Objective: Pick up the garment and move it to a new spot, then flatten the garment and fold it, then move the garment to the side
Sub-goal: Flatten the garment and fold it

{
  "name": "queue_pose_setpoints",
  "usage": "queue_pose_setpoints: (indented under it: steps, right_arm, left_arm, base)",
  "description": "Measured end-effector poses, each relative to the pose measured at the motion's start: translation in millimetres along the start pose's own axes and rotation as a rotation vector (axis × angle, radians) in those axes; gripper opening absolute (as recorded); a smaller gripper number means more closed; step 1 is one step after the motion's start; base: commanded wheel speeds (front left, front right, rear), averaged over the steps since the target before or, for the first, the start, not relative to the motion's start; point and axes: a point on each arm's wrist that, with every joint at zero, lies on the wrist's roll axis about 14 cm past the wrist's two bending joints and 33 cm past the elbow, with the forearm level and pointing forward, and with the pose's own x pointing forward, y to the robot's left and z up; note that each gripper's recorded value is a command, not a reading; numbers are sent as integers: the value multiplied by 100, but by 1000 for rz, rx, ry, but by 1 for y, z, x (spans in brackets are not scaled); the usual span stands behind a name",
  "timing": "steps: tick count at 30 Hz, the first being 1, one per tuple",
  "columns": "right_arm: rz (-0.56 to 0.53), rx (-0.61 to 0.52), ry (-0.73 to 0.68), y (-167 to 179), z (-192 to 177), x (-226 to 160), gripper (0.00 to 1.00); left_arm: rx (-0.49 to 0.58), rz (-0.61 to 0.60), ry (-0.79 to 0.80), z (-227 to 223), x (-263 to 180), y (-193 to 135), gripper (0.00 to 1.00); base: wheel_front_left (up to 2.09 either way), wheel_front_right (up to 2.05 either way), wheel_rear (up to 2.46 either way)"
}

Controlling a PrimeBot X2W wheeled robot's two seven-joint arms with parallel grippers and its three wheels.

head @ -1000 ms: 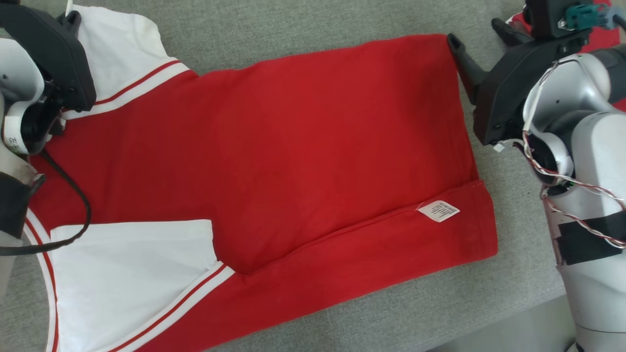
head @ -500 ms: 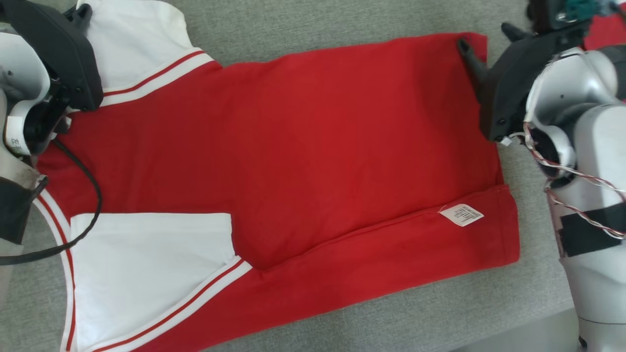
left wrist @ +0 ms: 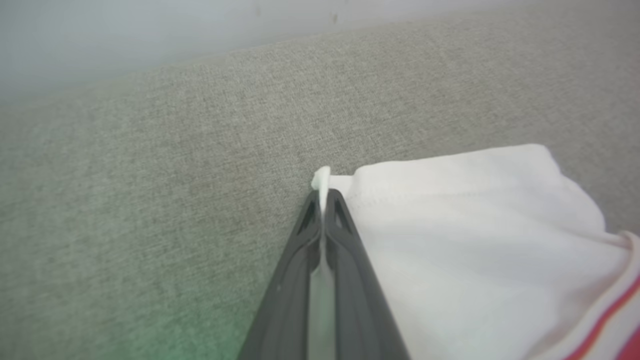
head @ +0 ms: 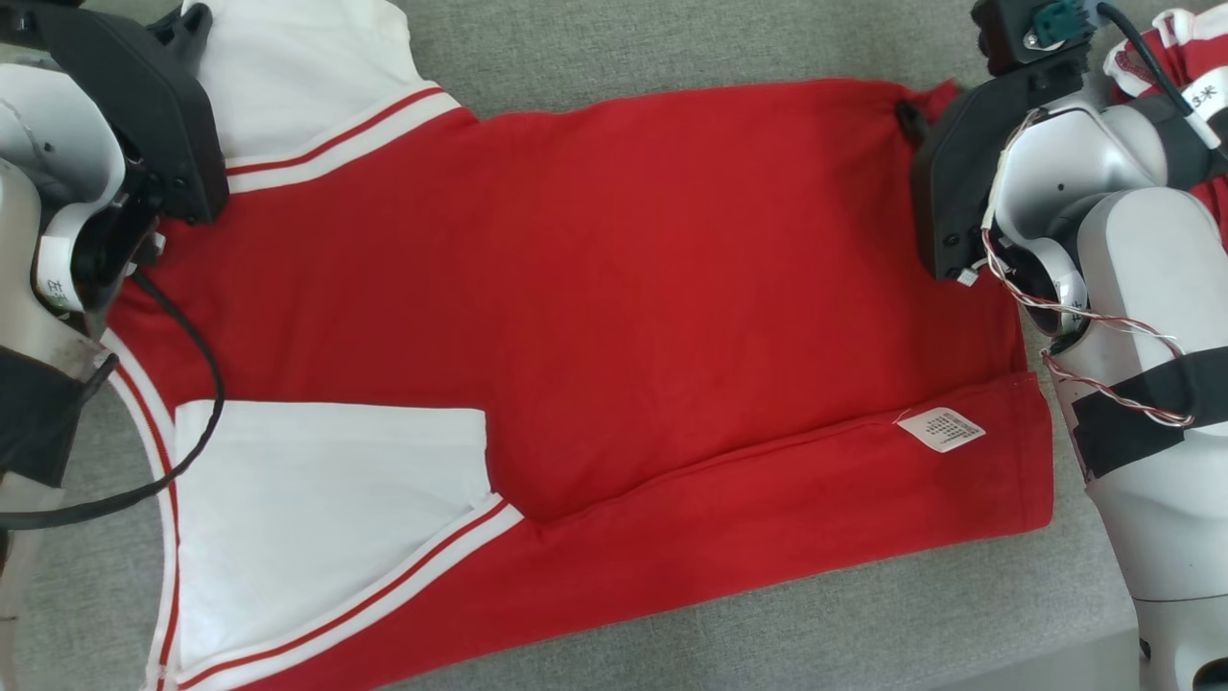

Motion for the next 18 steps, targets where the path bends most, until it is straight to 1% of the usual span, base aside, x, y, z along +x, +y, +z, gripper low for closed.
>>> queue_pose_setpoints:
  steps: [4,7,13,14,15,16,18]
  right_arm:
    - [17,11,25,3,-2,-1,0]
    - [13,10,5,0,1,-3,0]
    - [-17,7,-96,-7,15,-10,0]
    - [-17,7,-96,-7,15,-10,0]
    - [-16,8,-131,-5,20,-12,0]
    - [-16,8,-131,-5,20,-12,0]
    - [-14,12,-167,-4,26,-15,0]
  left_arm:
    - [2,9,-10,1,-6,3,0]
    - [-1,12,-42,6,-10,4,0]
    - [-42,-3,-219,37,-24,1,0]
    - [-42,-3,-219,37,-24,1,0]
    - [-47,0,-271,45,-30,3,0]
    - [-47,0,-271,45,-30,3,0]
    - [-67,-3,-328,54,-38,3,0]
  base:
    - [0,0,0]
    - [0,0,0]
    - [0,0,0]
    - [0,0,0]
    - [0,0,0]
    - [0,0,0]
    - [0,0,0]
